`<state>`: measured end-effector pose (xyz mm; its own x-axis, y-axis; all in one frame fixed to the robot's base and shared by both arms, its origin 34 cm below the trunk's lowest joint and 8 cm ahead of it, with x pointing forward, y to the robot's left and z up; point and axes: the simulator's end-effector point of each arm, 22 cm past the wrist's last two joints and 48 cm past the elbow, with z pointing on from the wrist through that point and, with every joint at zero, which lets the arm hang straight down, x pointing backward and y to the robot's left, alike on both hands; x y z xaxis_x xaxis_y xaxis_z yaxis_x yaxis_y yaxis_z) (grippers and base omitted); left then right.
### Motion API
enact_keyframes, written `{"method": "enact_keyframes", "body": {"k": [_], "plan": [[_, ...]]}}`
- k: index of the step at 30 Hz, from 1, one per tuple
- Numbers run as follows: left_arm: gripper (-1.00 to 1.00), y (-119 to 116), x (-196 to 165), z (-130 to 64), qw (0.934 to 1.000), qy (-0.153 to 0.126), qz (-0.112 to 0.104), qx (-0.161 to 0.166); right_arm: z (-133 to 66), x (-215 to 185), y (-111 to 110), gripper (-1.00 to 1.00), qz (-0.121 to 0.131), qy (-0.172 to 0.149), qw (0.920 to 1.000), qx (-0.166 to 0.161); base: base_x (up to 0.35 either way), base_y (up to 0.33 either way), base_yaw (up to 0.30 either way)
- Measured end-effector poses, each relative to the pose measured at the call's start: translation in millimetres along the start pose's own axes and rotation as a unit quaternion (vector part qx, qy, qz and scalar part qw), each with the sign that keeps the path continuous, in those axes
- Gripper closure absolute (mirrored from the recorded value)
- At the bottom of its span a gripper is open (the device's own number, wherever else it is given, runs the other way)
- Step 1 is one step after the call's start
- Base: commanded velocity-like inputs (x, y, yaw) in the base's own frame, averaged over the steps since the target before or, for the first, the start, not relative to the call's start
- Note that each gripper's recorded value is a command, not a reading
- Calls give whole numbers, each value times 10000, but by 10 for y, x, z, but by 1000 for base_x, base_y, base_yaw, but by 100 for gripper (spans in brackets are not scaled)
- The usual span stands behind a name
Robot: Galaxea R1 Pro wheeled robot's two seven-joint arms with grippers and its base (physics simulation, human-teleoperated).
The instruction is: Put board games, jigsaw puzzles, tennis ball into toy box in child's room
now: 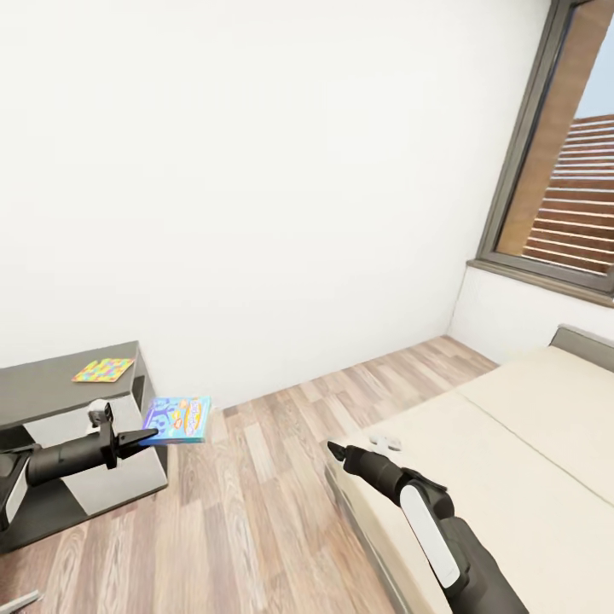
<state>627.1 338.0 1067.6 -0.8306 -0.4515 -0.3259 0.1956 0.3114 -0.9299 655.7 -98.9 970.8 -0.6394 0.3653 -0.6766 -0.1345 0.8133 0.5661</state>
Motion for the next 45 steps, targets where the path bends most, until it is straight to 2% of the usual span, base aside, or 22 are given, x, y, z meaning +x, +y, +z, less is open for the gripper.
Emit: {"method": "enact_keyframes", "body": {"k": [30,45], "plan": [[100,0,0,3,10000,0,-1,3,1,0,-2,-100,-3,1,10000,2,325,0,292],[100,3,-3,5,10000,-1,-2,5,6,1,-3,-100,-2,3,10000,3,81,0,292]]}}
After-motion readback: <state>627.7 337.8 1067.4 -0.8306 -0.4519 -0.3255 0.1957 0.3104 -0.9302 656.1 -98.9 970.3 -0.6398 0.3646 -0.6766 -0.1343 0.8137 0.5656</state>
